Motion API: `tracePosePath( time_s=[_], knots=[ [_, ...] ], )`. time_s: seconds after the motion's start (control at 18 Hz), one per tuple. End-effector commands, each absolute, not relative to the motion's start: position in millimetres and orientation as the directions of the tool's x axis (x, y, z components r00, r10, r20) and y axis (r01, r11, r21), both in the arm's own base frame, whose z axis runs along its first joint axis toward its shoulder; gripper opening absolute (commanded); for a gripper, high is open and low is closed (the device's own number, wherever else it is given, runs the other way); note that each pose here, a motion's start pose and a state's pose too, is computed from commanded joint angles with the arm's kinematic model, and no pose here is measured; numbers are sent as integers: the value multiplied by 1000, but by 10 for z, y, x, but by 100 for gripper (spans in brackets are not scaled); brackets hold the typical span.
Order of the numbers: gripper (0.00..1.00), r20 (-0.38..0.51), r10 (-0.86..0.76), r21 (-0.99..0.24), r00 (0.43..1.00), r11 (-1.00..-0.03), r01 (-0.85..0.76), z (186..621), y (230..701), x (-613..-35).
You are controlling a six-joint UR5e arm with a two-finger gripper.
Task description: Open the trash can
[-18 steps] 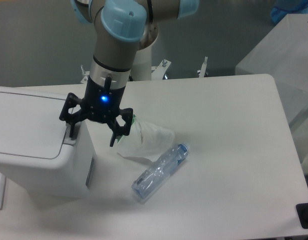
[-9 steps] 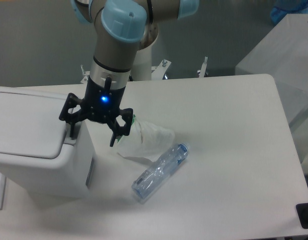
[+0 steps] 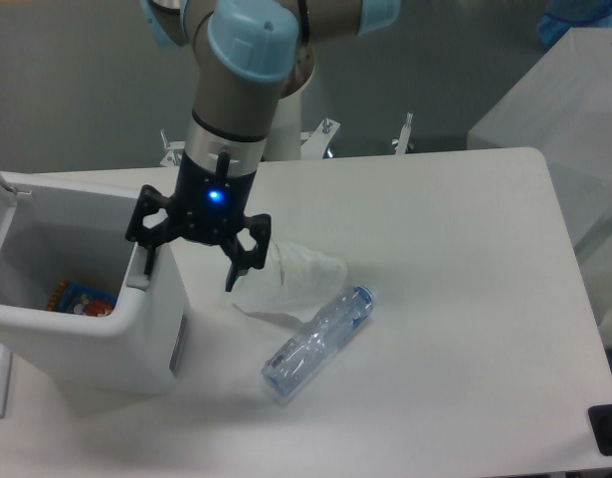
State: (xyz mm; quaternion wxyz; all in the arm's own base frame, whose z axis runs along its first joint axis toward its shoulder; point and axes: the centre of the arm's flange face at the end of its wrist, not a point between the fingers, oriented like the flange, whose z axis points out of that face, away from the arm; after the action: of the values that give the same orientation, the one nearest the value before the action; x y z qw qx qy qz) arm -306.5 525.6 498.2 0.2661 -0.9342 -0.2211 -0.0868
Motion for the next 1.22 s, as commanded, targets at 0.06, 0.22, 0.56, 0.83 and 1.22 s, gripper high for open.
tracePosePath(
  time_s=[0.06,0.22,0.56,0.83,1.22],
  knots=[
    [100,276,390,-458,879,-750,477,4974,5171,-3203],
    [100,233,408,-474,883,-745,469,4917,4900,-3676],
    [100,132,274,-465,953,-832,303,4382,4667,-4514],
    [100,-13,197,-360,980,-916,179,3985,4500,-5167],
    [100,-123,-86,-227,989,-967,-112,3584,4208,-5590]
  ],
)
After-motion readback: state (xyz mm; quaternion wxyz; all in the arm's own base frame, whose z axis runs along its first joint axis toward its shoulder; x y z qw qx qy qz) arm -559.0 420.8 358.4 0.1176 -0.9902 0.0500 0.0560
